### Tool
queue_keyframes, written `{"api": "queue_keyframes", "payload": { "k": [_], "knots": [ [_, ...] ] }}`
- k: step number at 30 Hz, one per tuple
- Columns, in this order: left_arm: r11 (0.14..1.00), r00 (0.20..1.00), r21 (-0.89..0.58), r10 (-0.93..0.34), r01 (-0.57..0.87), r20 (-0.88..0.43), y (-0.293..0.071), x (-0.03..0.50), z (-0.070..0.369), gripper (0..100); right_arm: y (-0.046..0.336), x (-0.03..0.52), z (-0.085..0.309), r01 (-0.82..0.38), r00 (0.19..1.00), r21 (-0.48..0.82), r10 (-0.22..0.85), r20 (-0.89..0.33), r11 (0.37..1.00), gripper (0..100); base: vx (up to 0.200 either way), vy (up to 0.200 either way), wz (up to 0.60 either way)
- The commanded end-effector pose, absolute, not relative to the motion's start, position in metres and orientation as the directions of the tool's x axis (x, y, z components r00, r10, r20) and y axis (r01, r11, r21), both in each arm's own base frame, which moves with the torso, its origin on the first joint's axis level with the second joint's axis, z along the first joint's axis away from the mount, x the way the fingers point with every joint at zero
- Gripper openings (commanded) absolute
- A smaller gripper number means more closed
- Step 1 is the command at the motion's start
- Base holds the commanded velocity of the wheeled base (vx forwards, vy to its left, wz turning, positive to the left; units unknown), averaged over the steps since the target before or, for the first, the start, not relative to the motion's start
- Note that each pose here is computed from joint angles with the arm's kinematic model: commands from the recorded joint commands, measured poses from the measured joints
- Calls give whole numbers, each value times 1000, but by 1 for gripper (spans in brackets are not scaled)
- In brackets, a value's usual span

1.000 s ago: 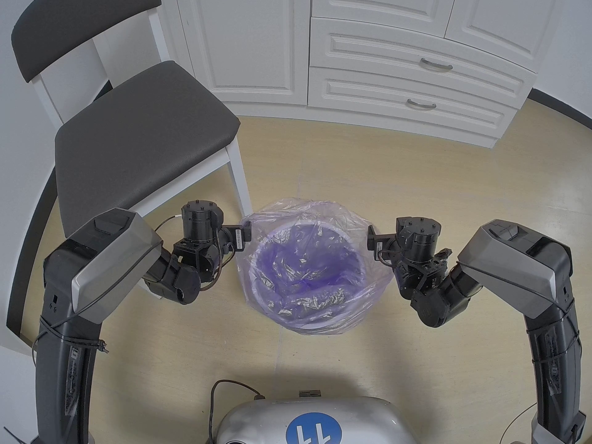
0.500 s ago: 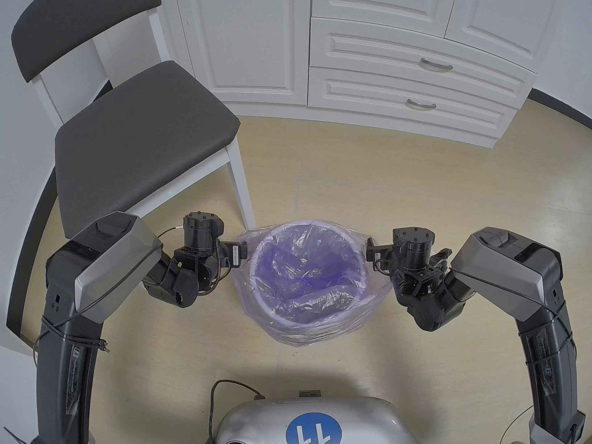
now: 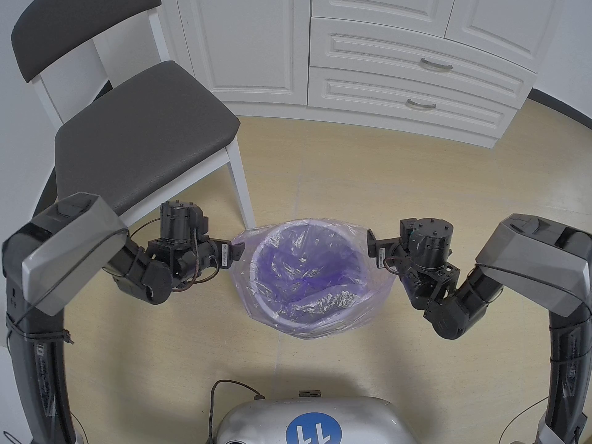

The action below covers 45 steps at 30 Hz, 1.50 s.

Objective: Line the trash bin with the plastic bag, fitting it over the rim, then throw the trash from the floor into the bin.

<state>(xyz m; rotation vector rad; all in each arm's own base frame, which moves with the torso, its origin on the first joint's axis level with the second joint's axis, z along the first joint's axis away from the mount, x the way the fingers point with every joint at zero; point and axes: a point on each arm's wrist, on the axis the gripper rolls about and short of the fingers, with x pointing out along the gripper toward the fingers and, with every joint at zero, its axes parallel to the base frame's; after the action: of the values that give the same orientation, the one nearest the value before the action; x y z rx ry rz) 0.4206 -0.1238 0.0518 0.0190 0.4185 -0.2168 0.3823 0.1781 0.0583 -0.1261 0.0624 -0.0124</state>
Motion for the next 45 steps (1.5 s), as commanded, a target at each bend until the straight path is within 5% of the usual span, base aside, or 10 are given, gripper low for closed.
{"api": "queue_keyframes", "payload": {
  "k": [1, 12, 26, 45],
  "knots": [
    [950, 876, 18, -281, 313, -392, -110, 384, 90, 100, 165, 350, 80, -45, 992, -181, 22, -124, 982, 100, 0, 0, 0],
    [940, 843, 74, -262, 333, -470, -106, 384, 71, 100, 146, 356, 35, -110, 945, -270, 16, -327, 956, 100, 0, 0, 0],
    [938, 825, 72, -260, 339, -502, -110, 392, 48, 100, 151, 379, -30, -122, 910, -288, -9, -415, 950, 100, 0, 0, 0],
    [939, 815, 69, -253, 336, -522, -111, 402, 31, 100, 157, 387, -52, -122, 905, -268, -4, -426, 956, 100, 0, 0, 0]
  ]
}}
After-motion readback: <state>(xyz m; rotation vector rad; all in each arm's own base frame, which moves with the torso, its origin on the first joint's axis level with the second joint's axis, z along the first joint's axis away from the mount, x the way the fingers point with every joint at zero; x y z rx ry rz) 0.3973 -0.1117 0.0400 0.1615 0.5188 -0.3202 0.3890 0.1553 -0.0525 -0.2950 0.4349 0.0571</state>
